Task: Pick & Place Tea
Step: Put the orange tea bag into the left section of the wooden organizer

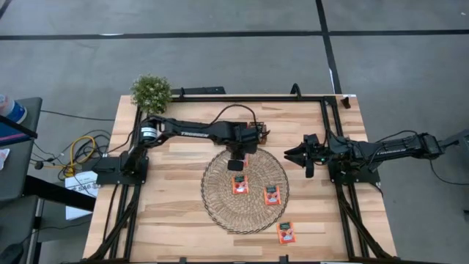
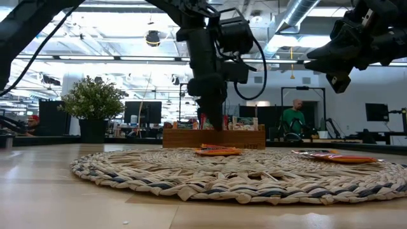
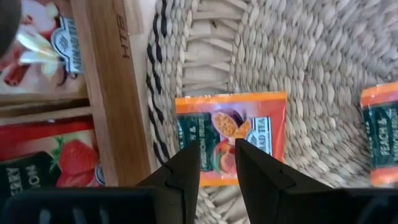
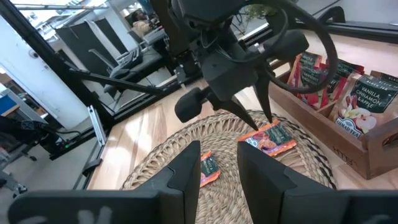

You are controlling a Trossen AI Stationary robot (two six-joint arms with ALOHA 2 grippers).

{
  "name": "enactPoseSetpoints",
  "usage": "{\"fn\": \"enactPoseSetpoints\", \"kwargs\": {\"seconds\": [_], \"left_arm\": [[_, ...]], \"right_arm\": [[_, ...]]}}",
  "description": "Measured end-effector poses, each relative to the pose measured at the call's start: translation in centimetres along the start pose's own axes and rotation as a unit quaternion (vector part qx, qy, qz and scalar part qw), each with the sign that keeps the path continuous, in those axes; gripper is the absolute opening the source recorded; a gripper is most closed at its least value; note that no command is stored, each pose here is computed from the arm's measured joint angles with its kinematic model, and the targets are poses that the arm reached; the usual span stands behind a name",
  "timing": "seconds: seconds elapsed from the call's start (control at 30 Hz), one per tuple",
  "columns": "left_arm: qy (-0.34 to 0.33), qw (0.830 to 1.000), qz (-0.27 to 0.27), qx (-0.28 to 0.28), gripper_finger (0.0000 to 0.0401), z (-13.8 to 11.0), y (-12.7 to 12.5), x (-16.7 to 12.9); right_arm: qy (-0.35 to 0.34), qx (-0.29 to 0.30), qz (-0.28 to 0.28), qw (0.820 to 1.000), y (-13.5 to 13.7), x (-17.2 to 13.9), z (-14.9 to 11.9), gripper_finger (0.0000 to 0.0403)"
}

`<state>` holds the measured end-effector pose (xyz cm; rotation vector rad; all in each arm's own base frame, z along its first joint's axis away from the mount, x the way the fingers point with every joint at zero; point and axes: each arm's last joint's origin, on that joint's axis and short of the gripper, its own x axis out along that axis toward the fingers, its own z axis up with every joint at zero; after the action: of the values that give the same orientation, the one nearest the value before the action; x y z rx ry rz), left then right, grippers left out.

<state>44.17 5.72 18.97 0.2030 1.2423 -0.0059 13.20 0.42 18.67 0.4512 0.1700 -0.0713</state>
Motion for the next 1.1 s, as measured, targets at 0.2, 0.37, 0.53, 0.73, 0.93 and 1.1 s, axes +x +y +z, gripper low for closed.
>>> {"fn": "enactPoseSetpoints", "kwargs": {"seconds": [0.2, 0.37, 0.53, 0.73, 0.93, 1.1], "left_arm": [[-0.004, 1.0, 0.002, -0.005, 0.0094, 0.2, 0.0, 0.8], [0.005, 1.0, 0.021, -0.015, 0.0094, 0.1, 0.0, 1.8], [0.015, 0.999, 0.019, -0.02, 0.0094, 0.0, 0.0, 2.6], [0.024, 0.999, 0.017, -0.028, 0.0094, -0.2, -0.1, 3.2], [0.032, 0.999, 0.016, -0.032, 0.0094, -0.3, -0.2, 4.1], [0.032, 0.998, 0.011, -0.043, 0.0094, -0.3, -0.3, 4.2]], "right_arm": [[0.0, 0.0, 0.0, 1.0, 0.0, 0.0, 0.0, 0.0098], [0.0, 0.0, 0.0, 1.0, 0.0, 0.0, 0.0, 0.0098], [0.0, 0.0, 0.0, 1.0, 0.0, 0.0, 0.0, 0.0098], [0.0, 0.0, 0.0, 1.0, 0.0, 0.0, 0.0, 0.0098], [0.0, 0.0, 0.0, 1.0, 0.0, 0.0, 0.0, 0.0098], [0.0, 0.0, 0.0, 1.0, 0.0, 0.0, 0.0, 0.0098]]}}
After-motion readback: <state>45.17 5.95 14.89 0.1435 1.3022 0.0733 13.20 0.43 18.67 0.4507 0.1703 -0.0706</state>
